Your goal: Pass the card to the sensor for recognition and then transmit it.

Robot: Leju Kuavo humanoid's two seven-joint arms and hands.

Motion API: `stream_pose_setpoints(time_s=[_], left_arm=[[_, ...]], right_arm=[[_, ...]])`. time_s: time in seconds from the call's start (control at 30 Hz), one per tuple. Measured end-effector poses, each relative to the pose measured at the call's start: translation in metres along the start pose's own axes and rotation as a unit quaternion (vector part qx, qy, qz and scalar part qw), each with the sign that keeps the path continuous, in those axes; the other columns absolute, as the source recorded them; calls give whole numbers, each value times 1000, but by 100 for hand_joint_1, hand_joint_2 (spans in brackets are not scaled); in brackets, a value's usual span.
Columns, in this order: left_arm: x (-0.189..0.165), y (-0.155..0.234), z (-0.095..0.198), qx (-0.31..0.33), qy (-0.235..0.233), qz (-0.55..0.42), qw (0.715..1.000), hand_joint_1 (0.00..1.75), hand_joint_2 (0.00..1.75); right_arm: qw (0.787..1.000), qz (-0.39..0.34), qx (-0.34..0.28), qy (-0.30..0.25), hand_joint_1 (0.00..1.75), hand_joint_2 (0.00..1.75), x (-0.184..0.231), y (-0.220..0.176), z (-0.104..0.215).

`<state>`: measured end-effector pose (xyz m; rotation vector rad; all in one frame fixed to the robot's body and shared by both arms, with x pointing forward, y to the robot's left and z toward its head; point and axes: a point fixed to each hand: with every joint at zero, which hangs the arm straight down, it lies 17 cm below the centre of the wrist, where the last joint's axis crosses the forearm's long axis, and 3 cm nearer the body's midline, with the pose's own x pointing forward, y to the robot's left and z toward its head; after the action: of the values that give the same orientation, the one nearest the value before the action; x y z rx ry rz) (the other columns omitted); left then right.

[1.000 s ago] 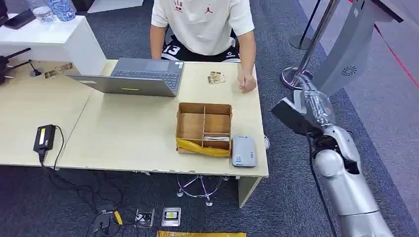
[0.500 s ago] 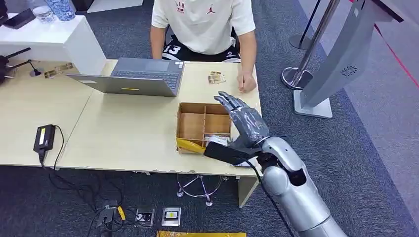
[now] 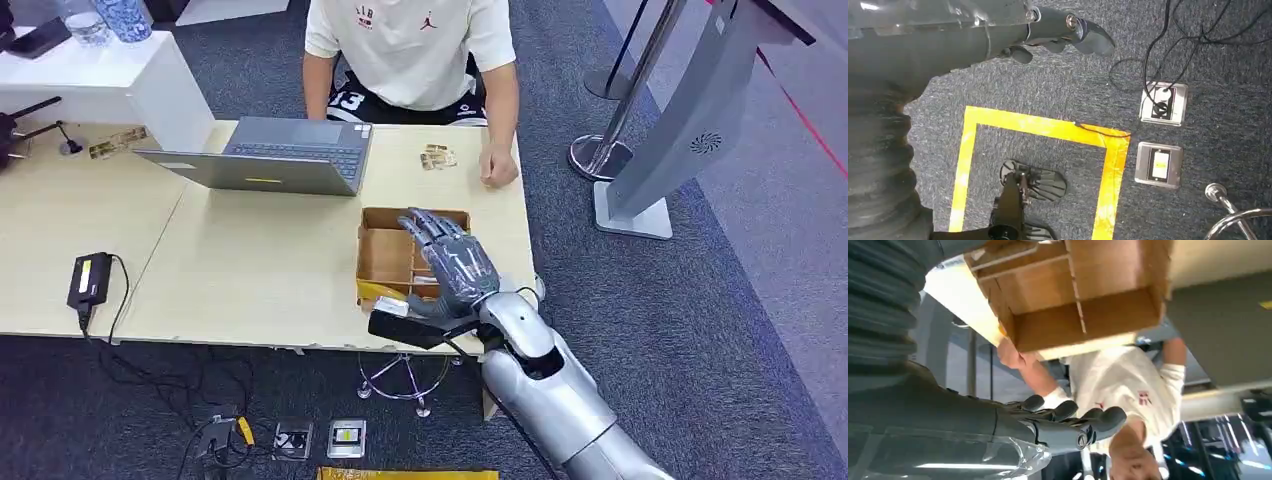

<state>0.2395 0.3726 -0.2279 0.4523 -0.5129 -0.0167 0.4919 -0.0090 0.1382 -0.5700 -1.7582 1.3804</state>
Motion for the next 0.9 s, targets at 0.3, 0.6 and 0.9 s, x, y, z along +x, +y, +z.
stream_pose_setpoints(time_s=[0.3, 0.6, 0.9], left_arm=[[-14, 0, 2, 0, 11, 0, 1000, 0, 175], [-18, 0, 2, -1, 17, -8, 1000, 0, 175], [-18, -1, 2, -5, 16, -18, 1000, 0, 175]], right_arm=[[996, 25, 51, 76, 0, 175, -55, 41, 9], [991, 33, 61, 113, 0, 175, -80, 47, 13], [990, 27, 45, 128, 16, 175, -97, 29, 10]])
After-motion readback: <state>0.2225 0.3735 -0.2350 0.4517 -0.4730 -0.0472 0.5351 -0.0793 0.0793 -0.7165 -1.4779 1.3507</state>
